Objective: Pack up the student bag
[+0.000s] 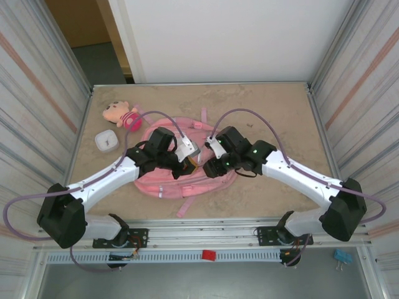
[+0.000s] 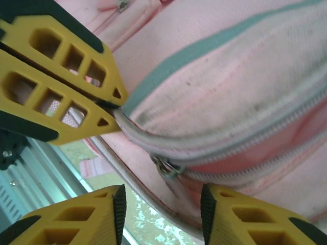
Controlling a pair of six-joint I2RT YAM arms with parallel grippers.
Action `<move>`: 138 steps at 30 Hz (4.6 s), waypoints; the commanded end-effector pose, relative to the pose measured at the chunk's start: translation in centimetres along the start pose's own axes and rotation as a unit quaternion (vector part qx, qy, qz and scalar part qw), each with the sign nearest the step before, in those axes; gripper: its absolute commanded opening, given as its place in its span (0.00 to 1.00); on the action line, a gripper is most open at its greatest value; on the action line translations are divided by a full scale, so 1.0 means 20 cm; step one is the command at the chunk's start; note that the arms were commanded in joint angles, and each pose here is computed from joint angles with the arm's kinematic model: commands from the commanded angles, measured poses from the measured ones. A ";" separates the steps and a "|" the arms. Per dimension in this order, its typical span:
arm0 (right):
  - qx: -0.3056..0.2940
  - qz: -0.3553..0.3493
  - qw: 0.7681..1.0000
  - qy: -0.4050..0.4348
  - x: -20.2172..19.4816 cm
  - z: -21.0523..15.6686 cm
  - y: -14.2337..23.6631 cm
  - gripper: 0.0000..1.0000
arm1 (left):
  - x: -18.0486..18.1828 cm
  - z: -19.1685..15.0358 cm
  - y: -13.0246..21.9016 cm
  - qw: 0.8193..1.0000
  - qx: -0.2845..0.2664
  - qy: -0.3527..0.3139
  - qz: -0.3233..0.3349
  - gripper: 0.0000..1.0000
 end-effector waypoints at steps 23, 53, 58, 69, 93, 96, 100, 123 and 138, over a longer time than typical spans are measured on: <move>0.049 -0.089 0.995 0.010 -0.05 -0.03 0.05 0.12 | 0.02 0.02 0.10 0.999 -0.027 0.018 0.014 0.00; 0.017 -0.069 0.992 -0.101 -0.33 -0.09 0.09 0.00 | 0.02 -0.11 0.13 0.999 0.010 -0.013 0.036 0.00; 0.012 -0.046 0.993 -0.104 -0.30 -0.06 0.06 0.00 | 0.02 -0.11 0.15 0.999 0.004 0.015 0.048 0.10; -0.009 -0.024 0.992 -0.127 -0.26 -0.09 0.06 0.00 | 0.13 -0.31 0.49 0.852 -0.101 0.438 0.267 0.73; -0.021 -0.026 0.994 -0.106 0.12 -0.10 -0.05 0.00 | 0.65 -0.31 0.25 0.759 -0.163 0.587 0.230 0.76; -0.040 -0.024 0.992 -0.117 0.16 -0.03 -0.09 0.00 | 0.78 -0.19 0.24 0.764 -0.163 0.586 0.214 0.76; -0.047 -0.029 0.990 -0.126 0.17 0.03 -0.13 0.00 | 0.83 -0.06 0.30 0.760 -0.162 0.604 0.180 0.78; -0.035 0.017 0.993 -0.109 0.22 0.01 -0.19 0.00 | 0.15 0.01 0.10 0.665 -0.194 0.721 -0.028 0.55; -0.029 -0.004 0.992 -0.122 0.10 -0.05 -0.11 0.00 | 0.21 -0.08 0.09 0.676 -0.159 0.719 0.012 0.00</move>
Point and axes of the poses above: each hand's point on the last joint's axis, 136 mm out from that joint toward the fingers, its own y axis back along the fingers, its own x axis along the line the jaws close on, z = x × y, the point moved 4 cm from there along y, back along the fingers, and after that the axes turned 5 degrees about y, right-handed, at the moved point
